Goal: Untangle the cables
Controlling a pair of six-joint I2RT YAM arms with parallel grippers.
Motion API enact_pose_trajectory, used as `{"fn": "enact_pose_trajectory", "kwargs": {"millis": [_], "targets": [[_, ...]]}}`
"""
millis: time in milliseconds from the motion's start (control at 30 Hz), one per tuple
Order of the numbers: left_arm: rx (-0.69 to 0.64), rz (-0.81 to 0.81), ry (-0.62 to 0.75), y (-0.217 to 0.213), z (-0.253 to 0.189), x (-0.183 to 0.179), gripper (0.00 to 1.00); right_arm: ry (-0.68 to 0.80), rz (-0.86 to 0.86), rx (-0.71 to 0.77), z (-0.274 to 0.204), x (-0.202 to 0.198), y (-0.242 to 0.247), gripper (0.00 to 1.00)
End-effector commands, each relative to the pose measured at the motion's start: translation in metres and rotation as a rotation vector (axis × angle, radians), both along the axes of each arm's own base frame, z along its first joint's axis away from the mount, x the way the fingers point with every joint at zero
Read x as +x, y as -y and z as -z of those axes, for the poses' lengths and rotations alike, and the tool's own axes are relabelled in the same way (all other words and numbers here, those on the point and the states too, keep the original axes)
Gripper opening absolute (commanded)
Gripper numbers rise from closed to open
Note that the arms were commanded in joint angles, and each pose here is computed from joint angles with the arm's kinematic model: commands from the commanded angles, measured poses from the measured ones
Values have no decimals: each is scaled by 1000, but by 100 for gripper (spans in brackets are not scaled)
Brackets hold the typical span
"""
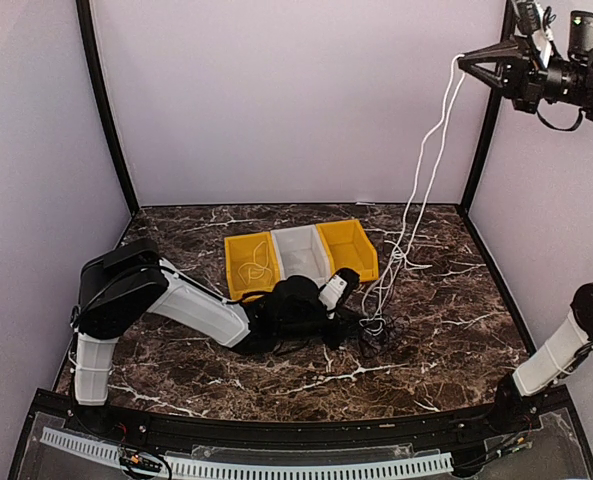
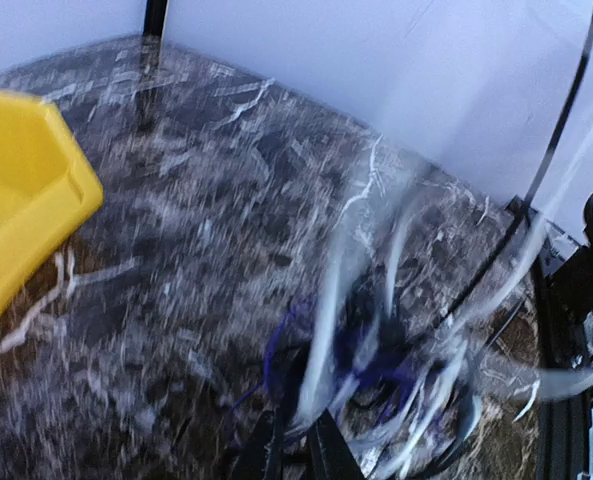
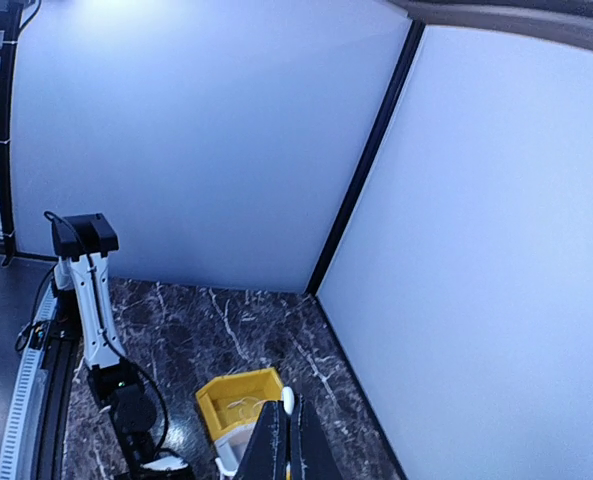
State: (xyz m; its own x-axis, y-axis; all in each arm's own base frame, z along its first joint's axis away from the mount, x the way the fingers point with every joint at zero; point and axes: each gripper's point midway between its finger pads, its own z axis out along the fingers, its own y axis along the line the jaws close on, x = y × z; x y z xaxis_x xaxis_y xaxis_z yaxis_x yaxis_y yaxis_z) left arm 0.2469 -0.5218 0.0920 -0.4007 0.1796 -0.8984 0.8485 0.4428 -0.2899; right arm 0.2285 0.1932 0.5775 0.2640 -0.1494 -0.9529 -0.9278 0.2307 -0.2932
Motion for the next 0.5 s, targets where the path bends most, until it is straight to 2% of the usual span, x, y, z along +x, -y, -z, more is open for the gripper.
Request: {"fn": "enact_pose_trajectory", "kwargs": {"millis": [0,200,267,367,467], "targets": [[231,-37,-86,-37,61,-11,13,217,-59,96,-63,-31,8,0],[262,-68,-59,-59,46,-13,14,62,-108,96,-31,-6,3,0],[227,-91,-36,-70,28,-14,19,7,-102,105,-7,4,2,0],[135,-83,17,-82,-12,-22,35,-92,-75,95,34,21,2,0],[84,-80,66,-87,-43,-25,45,-145,-14,80,69,32,4,0]]}}
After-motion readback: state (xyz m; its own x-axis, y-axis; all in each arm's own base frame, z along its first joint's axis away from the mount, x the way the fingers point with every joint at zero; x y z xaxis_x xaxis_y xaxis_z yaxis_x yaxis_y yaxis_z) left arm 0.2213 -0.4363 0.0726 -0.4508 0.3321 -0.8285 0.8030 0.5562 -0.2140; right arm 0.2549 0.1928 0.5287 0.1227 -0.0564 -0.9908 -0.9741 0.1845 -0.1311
